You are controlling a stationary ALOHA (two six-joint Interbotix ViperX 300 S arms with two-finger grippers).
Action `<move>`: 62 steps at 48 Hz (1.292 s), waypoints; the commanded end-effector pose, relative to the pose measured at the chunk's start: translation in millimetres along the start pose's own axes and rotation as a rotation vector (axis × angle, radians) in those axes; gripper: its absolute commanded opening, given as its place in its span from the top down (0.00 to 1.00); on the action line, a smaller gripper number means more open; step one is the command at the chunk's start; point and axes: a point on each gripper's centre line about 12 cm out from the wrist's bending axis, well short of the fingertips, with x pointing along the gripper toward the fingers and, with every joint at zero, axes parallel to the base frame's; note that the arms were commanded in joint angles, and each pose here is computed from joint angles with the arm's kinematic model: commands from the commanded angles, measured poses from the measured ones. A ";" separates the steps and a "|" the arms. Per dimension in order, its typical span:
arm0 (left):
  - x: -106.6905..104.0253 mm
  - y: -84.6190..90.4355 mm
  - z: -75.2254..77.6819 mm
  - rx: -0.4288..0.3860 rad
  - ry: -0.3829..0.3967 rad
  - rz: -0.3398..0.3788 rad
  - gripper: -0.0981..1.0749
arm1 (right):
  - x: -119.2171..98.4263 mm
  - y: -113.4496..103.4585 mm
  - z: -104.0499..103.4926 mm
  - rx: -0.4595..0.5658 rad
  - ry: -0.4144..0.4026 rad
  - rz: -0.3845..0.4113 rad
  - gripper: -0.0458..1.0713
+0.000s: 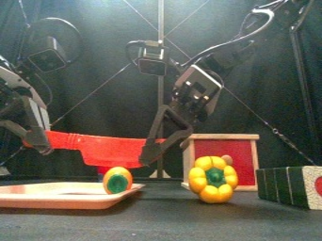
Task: Cut carrot
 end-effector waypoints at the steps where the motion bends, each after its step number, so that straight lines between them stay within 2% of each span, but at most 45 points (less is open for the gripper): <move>1: 0.4 -4.2 2.5 0.013 -0.005 -0.013 0.68 | -5.5 -1.7 5.4 -0.003 -0.008 -0.005 0.78; 62: 5.9 -3.3 -5.6 0.016 0.035 -0.008 0.68 | 6.9 -1.9 -5.1 0.003 0.034 -0.009 0.78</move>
